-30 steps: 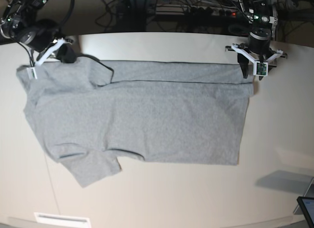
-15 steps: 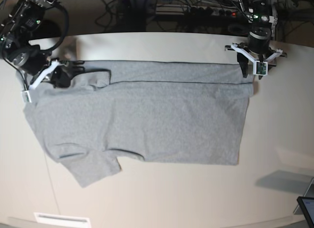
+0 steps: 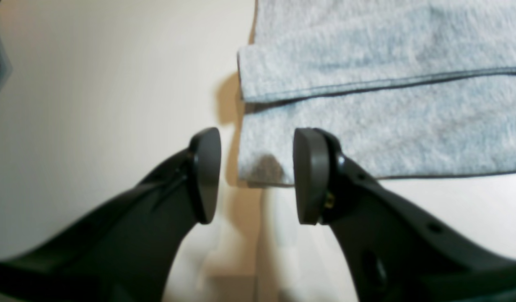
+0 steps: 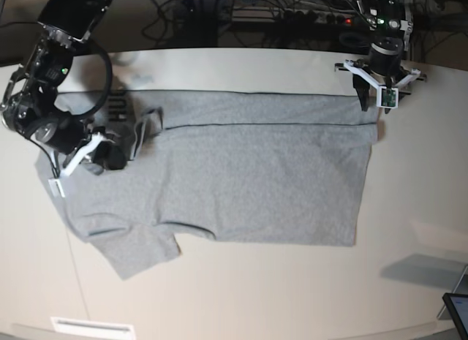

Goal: Fold the T-shirt properly

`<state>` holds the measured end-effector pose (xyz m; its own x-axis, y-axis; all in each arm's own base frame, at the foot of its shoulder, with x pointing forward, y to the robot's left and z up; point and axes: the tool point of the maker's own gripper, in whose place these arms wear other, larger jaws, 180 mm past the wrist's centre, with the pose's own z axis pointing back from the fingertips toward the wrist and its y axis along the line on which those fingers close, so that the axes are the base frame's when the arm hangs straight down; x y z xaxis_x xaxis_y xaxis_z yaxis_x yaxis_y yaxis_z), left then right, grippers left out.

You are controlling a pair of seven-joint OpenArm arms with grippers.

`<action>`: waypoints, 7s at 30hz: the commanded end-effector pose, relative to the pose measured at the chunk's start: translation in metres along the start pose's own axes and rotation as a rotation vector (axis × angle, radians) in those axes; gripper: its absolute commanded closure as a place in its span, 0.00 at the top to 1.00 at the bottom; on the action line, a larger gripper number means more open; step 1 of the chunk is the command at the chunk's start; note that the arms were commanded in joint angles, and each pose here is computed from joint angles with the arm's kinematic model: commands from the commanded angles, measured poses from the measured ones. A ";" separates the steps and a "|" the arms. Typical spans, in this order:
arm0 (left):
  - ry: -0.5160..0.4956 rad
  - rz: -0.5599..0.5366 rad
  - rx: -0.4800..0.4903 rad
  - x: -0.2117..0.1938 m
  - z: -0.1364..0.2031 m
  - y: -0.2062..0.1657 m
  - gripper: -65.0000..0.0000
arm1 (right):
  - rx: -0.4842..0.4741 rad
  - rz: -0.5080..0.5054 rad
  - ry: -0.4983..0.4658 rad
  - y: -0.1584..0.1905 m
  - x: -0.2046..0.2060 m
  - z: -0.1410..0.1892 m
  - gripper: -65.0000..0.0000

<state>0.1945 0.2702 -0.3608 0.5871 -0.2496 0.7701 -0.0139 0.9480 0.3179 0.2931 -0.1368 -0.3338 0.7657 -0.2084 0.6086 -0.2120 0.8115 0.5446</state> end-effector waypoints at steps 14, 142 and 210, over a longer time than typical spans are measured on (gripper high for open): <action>-0.001 -0.017 0.004 -0.004 0.009 0.003 0.42 | 0.080 -0.018 -0.084 0.003 0.056 -0.021 0.00; -0.095 -0.020 -0.126 -0.014 -0.036 -0.037 0.42 | -0.721 0.603 0.284 -0.096 -0.094 0.059 0.56; 0.078 -0.031 -0.127 -0.049 -0.028 -0.038 0.42 | -0.708 0.587 0.369 -0.096 -0.130 0.072 0.56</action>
<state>0.2106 0.2430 -0.4056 0.5433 -0.2318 0.8069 0.0801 0.9711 0.2250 0.1945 -0.2165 -0.4111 0.7669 0.4007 0.5014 -0.2678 0.9097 -0.3174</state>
